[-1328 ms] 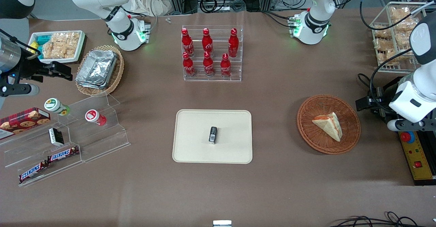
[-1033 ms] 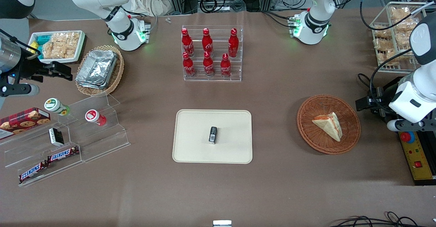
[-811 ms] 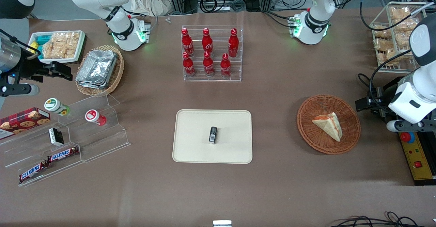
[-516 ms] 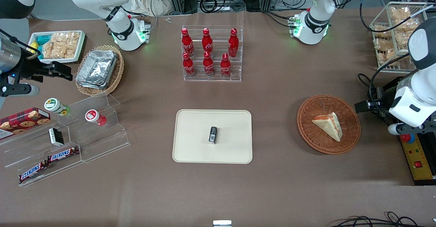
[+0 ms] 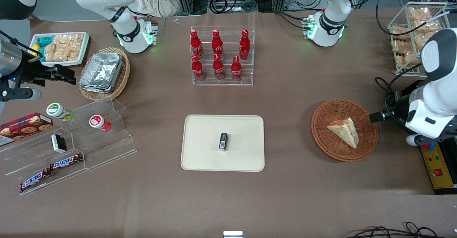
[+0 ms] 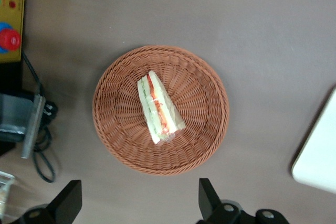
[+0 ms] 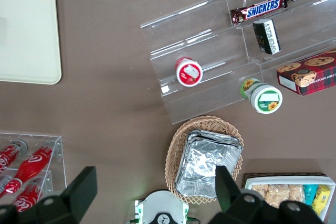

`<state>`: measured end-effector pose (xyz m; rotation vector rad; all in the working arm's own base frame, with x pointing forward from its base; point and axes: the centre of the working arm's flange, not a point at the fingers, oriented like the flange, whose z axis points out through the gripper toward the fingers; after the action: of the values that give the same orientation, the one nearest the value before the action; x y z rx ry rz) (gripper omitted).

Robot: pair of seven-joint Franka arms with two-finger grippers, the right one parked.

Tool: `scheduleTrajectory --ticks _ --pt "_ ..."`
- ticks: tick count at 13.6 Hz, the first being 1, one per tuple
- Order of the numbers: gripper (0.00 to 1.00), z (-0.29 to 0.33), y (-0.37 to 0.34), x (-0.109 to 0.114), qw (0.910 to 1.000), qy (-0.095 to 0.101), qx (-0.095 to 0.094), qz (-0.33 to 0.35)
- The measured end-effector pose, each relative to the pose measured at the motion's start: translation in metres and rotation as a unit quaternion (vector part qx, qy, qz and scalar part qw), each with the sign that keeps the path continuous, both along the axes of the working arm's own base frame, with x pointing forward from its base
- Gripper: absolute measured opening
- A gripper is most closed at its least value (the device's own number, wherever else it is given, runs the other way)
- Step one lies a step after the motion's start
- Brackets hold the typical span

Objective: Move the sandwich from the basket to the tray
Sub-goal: 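Move the left gripper over the wrapped sandwich in the wicker basket, then lower the open left gripper around the sandwich and close it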

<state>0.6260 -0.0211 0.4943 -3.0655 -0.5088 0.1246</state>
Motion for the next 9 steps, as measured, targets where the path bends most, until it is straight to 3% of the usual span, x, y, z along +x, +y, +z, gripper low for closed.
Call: scheduleTrajectory --ticks 6,9 --pt "1.0 -0.072 0.004 -0.002 0.9925 -0.018 0.005 0.121" --pt "1.0 -0.108 0.007 -0.01 0.987 -0.008 0.009 0.16"
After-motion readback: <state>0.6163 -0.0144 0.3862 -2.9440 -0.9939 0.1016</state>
